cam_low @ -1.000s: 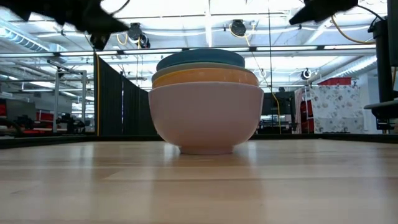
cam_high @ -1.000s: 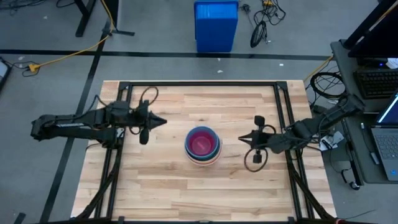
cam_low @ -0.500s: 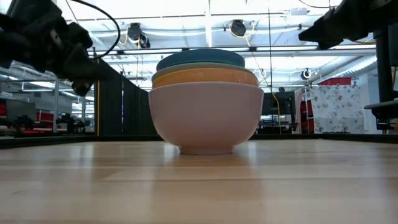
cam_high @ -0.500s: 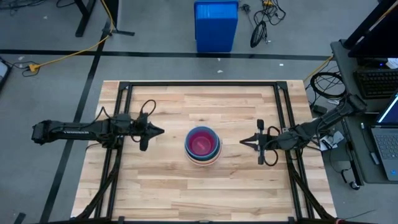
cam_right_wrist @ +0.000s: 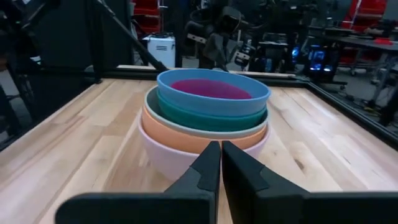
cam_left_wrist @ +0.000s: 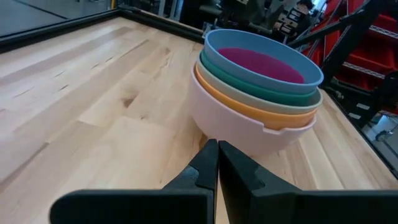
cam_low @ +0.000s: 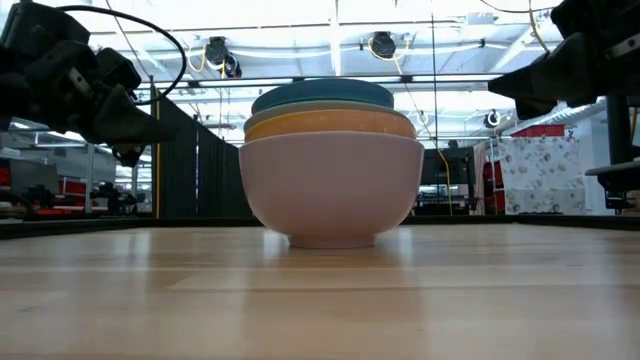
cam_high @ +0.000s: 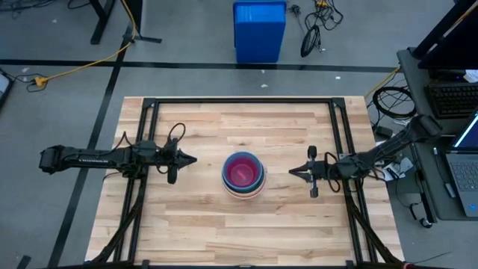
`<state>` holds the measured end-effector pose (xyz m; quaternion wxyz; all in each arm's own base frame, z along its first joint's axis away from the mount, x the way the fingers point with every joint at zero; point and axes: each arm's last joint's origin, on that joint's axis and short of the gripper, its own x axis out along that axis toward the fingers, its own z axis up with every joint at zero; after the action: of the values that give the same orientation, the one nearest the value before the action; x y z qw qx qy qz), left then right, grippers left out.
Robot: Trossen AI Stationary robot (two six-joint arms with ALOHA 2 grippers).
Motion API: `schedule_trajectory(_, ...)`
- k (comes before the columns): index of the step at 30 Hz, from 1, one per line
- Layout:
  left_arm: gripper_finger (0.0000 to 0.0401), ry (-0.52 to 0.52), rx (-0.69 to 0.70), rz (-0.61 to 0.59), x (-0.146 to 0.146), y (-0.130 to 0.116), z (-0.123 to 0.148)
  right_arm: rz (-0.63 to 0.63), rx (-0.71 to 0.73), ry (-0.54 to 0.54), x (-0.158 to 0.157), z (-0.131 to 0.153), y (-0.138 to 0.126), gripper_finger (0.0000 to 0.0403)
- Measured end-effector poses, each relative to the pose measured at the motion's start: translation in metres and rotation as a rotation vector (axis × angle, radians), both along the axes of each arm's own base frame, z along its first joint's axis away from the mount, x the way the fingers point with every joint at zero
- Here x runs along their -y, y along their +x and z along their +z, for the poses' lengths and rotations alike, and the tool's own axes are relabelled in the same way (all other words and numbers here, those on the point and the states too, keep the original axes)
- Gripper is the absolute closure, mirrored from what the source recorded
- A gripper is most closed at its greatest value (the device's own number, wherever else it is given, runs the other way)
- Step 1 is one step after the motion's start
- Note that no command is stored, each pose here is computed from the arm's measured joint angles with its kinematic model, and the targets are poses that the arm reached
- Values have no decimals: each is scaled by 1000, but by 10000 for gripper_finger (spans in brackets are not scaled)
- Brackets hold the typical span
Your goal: Nest bowls inside each other
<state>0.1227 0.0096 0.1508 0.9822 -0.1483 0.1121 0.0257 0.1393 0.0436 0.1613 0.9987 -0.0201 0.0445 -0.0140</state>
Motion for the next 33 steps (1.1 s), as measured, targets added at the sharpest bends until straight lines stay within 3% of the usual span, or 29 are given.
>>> schedule_trajectory(9,401,-38,-23,3,1,-1,-7,25,-9,3,2,-1,1,403)
schedule_trajectory(16,401,-7,-7,-42,6,-2,-5,19,-25,21,4,-10,-2,403)
schedule_trajectory(33,401,37,156,-124,22,-12,10,39,-15,53,3,-8,-2,403)
